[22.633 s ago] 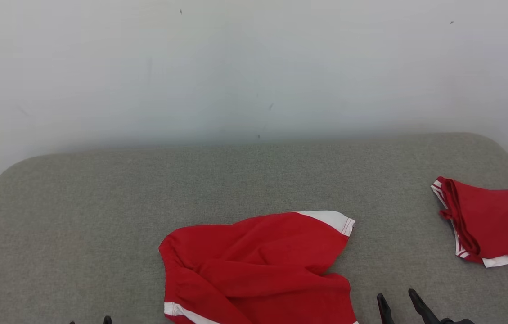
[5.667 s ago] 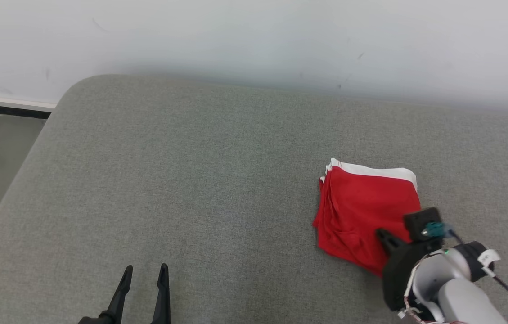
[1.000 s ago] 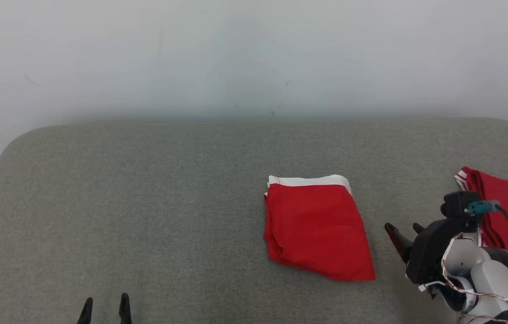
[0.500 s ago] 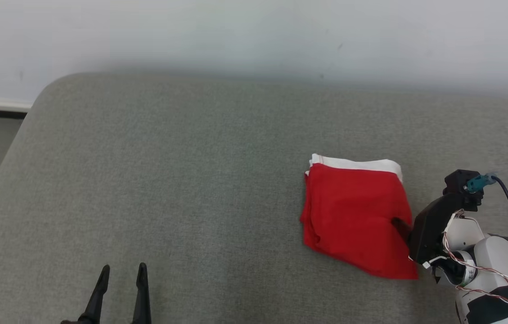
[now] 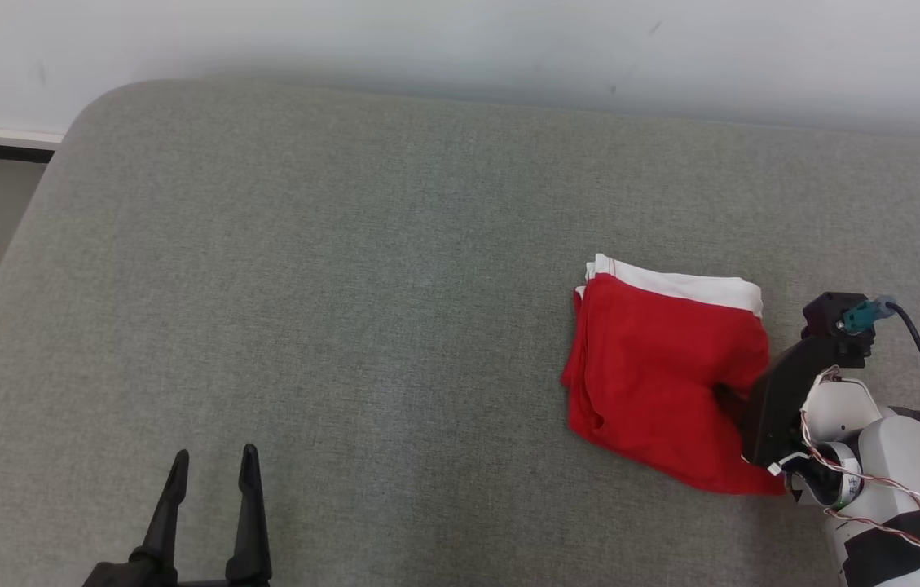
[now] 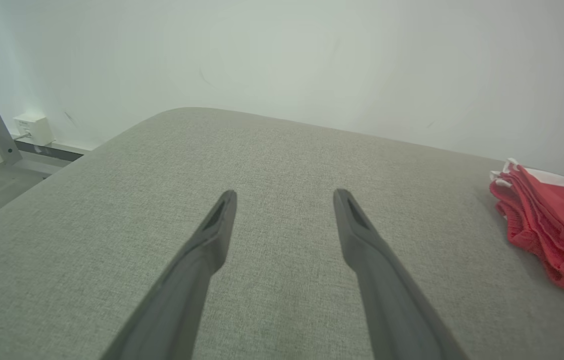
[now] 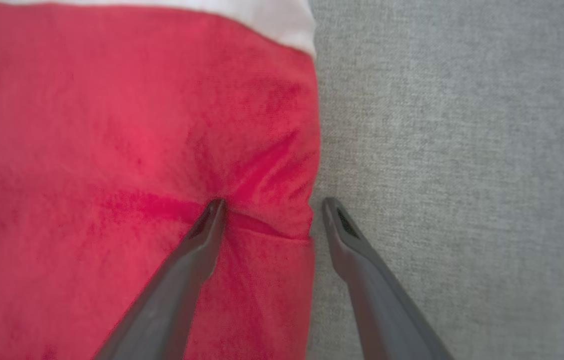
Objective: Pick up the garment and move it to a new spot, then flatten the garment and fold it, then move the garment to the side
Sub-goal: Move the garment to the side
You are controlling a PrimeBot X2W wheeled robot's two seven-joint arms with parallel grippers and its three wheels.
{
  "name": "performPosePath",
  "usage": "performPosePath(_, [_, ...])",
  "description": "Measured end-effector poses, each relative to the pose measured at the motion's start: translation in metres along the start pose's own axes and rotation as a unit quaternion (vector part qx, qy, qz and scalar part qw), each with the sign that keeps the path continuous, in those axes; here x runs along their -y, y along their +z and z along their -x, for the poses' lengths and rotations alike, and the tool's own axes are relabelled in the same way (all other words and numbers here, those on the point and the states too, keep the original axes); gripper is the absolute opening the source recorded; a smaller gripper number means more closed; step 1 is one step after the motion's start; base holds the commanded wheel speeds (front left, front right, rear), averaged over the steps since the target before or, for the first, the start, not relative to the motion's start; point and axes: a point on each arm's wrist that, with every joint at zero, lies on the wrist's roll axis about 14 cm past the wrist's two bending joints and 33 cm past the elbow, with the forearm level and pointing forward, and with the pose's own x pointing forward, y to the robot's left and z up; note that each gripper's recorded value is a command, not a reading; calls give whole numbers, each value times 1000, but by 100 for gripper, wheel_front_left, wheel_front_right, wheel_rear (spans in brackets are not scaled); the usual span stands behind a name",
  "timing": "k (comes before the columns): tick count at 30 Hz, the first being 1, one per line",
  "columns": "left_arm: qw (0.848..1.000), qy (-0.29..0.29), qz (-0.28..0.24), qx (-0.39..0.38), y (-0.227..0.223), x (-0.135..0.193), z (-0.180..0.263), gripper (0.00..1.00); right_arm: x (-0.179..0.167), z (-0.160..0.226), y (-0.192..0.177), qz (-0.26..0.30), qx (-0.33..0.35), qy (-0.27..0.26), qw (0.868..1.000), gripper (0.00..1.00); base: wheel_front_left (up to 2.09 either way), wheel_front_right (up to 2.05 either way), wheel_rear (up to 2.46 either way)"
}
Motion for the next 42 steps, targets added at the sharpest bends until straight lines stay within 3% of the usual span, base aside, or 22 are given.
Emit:
performPosePath(1, [1000, 0, 0, 0, 0, 0, -1, 100, 0, 1, 0, 3, -2, -1, 1000, 83, 0, 0, 0])
performPosePath(2, [1000, 1, 0, 1, 0, 0, -2, 100, 1, 1, -1, 6, -3, -2, 1000, 59, 0, 0, 0])
performPosePath(4, [1000, 3, 0, 2, 1, 0, -3, 100, 2, 3, -1, 13, -5, -5, 1000, 3, 0, 0, 0])
performPosePath(5, [1000, 2, 0, 2, 1, 1, -4, 100, 3, 5, 0, 17, -4, -7, 1000, 0, 0, 0, 0])
performPosePath(17, [1000, -21, 3, -2, -4, 17, -14, 100, 37, 39, 24, 103, 26, -59, 993, 0, 0, 0, 0])
performPosePath(26, [998, -63, 3, -11, -13, 49, -28, 100, 63, 79, 62, 196, 55, -117, 972, 0, 0, 0, 0])
performPosePath(42, [987, -158, 15, -24, -30, 117, -56, 100, 143, 126, 84, 221, 90, -212, 948, 0, 0, 0, 0])
